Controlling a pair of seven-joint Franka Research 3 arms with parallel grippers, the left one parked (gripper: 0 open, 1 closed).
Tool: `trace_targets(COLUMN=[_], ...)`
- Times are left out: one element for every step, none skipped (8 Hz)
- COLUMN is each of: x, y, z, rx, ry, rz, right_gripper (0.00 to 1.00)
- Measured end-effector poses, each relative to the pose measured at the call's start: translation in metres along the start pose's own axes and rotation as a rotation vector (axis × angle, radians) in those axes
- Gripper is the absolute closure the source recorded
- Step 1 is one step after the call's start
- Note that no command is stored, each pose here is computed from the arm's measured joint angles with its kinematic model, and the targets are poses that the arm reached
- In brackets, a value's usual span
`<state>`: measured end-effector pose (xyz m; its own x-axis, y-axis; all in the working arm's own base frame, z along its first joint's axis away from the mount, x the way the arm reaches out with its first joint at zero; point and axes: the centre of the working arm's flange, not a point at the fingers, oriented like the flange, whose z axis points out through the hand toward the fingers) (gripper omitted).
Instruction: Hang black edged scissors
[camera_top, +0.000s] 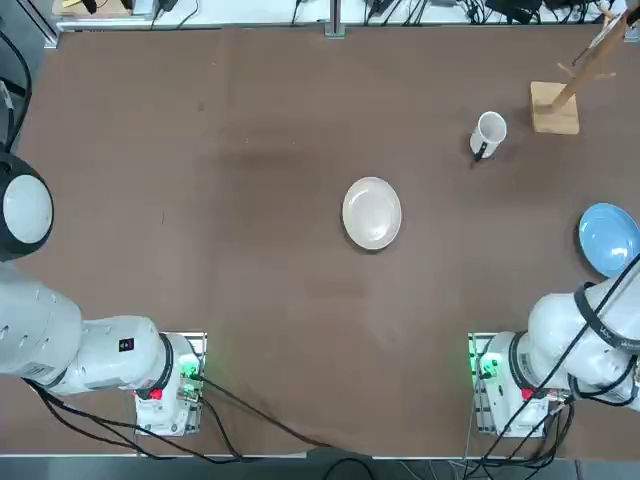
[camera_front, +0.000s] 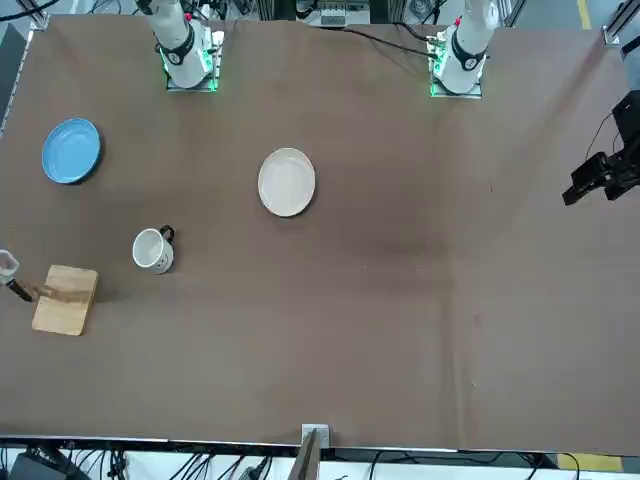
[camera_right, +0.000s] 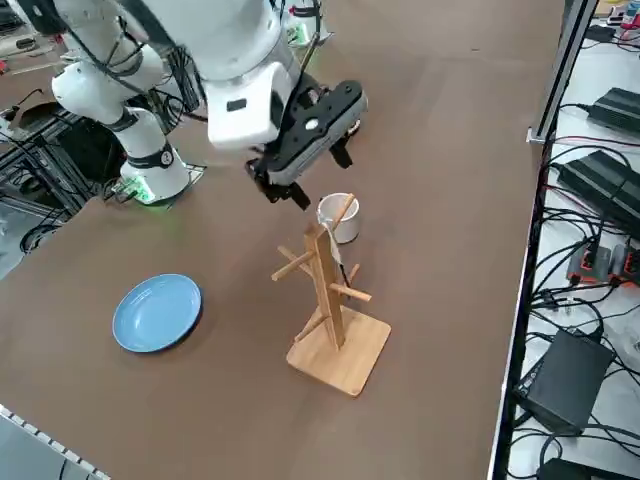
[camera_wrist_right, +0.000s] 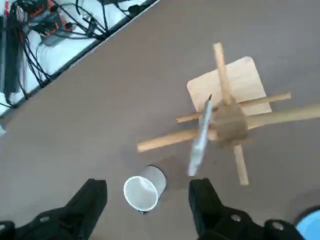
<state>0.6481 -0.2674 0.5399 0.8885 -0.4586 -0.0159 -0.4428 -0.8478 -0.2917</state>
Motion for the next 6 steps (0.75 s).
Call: trace_targets(x=[-0.010, -0.023, -0.038, -0.054, -0.069, -0.084], y=[-0.026, -0.054, -0.082, -0.104, -0.120, -0.135], z=[-0.008, -0.016, -0.025, -0.036, -0.049, -0.058], rx=[-0.057, -0.113, -0.154, -0.188, -0.225, -0.262], ry=[-0.002, -0.009, -0.017, -0.020, -0.018, -0.025], rz=[-0.047, -0.095, -0.139, -0.173, -0.202, -0.226], right_gripper=[0.00, 0.00, 0.00, 0.00, 0.00, 0.00])
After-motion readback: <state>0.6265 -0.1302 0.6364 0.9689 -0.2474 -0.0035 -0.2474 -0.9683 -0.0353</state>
